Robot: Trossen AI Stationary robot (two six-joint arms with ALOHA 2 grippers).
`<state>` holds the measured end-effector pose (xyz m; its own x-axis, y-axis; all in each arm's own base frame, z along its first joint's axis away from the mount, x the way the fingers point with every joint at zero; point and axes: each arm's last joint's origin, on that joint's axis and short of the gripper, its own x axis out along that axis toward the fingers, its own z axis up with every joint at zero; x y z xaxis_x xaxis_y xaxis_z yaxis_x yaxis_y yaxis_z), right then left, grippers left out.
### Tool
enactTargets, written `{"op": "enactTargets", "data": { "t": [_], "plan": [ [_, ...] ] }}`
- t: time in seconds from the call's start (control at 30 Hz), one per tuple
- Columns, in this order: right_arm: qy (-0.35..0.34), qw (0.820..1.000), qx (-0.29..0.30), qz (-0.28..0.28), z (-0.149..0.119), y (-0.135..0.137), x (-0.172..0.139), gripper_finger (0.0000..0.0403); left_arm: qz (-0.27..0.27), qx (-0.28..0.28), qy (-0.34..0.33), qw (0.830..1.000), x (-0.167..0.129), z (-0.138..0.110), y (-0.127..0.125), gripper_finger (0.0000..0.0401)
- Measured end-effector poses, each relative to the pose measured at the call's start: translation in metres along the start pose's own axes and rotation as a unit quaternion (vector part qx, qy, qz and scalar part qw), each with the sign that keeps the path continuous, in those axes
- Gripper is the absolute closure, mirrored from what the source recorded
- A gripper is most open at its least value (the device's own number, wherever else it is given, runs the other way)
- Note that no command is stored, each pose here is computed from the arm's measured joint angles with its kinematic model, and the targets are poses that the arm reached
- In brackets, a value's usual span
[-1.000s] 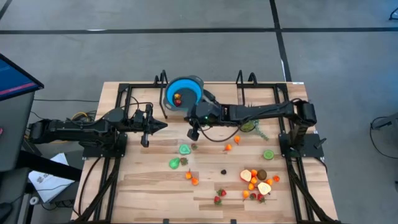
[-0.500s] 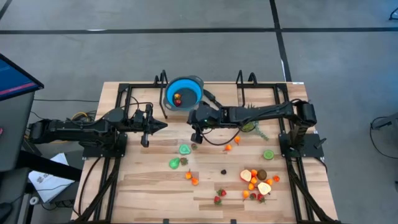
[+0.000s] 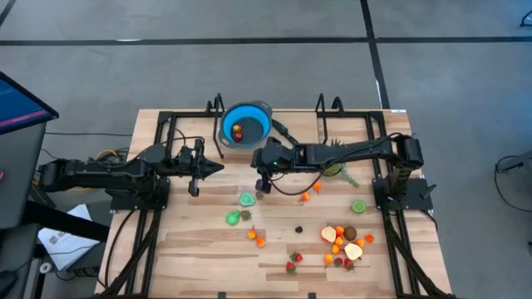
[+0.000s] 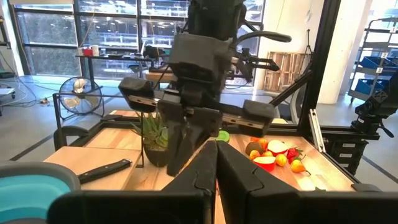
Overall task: Pick & Place Fruit
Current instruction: Put the kiwi into the basket
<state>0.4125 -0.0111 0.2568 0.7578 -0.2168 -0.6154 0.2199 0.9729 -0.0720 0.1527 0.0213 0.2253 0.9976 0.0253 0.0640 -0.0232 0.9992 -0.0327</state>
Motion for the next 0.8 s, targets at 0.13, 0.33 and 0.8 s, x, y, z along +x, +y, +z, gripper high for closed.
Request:
{"op": "enactTargets", "data": {
  "t": [0.13,0.33,0.8],
  "plan": [
    [0.000,1.000,0.027,0.002,0.000,0.002,0.000,0.0401,0.000,0.000,0.000,1.000,0.000,0.000,0.000,0.0399],
    [0.010,0.997,0.076,0.013,-0.003,0.015,-0.003,0.0401,0.000,0.000,0.000,1.000,0.000,0.000,0.000,0.0399],
    [0.105,0.978,0.147,-0.105,-0.032,0.046,-0.029,0.0401,0.000,-0.001,0.004,1.000,0.000,-0.001,0.000,0.0399]
  ]
}}
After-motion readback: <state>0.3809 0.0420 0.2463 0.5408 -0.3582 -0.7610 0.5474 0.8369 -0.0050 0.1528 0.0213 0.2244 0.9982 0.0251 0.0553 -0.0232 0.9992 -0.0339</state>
